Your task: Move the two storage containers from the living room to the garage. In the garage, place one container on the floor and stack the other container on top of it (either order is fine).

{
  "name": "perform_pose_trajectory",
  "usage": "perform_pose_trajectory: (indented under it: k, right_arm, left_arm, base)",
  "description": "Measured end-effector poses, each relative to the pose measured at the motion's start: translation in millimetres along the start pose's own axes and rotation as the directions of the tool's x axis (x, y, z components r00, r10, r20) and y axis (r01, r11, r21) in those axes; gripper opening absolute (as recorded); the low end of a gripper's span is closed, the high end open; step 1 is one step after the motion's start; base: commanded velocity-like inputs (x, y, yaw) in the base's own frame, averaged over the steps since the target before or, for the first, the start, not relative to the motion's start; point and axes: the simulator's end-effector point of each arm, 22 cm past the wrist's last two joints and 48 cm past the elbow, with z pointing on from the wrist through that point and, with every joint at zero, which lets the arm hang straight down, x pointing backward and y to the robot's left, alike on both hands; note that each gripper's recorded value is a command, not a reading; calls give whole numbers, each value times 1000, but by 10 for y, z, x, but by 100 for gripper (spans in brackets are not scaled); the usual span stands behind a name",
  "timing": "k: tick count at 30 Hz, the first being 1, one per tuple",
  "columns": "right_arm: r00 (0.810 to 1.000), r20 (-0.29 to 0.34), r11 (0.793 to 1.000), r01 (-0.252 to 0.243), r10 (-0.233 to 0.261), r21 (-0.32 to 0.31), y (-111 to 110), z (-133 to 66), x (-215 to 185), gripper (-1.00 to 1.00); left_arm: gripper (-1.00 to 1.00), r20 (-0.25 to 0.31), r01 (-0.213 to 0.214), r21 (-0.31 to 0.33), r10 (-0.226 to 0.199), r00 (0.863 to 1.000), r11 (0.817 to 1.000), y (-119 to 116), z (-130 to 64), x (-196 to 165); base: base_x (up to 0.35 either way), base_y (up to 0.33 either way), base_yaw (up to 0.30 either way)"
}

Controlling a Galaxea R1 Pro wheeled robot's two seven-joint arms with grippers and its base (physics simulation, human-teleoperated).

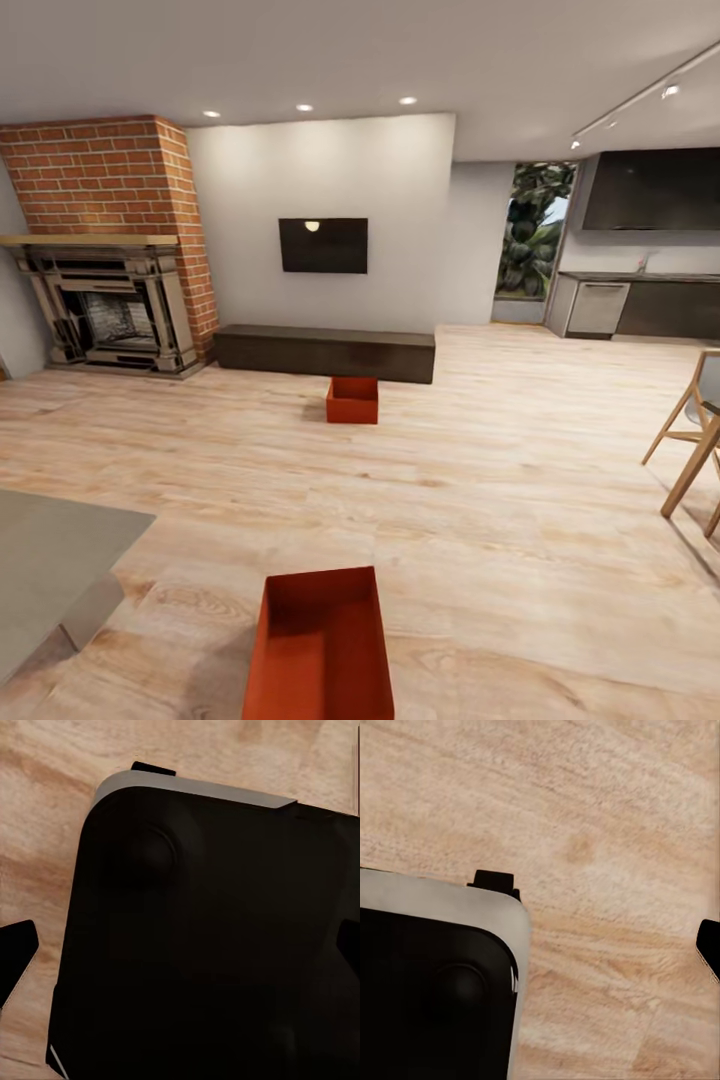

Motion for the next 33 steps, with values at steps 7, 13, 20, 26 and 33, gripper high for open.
perform_pose_trajectory:
  k: [7, 13, 20, 26, 33]
  right_arm:
    - [1000, -1, 1000, 0, 0, -1, 2, 0, 3, 100]
    - [1000, 0, 1000, 0, 0, 4, -10, 0, 1, 100]
    - [1000, 0, 1000, -1, 1, 7, -22, 0, 1, 100]
    - [1000, 0, 1000, 0, 0, 6, -16, 0, 0, 100]
    - [1000, 0, 1000, 0, 0, 7, -17, 2, 1, 100]
  left_arm:
    - [100, 0, -3, 0, 3, 1000, 1000, -1, 0, 0]
    - [100, 0, -5, 1, 5, 1000, 1000, -6, 0, 1]
    - [100, 0, -4, 2, 4, 1000, 1000, -9, 0, 2]
    - [100, 3, -3, 2, 3, 1000, 1000, -13, 0, -5]
    - [100, 12, 1, -1, -1, 1000, 1000, -5, 1, -31]
  base:
    - [323, 95, 0]
    - [323, 124, 0]
    - [323, 109, 0]
    - [303, 73, 0]
    - [64, 10, 0]
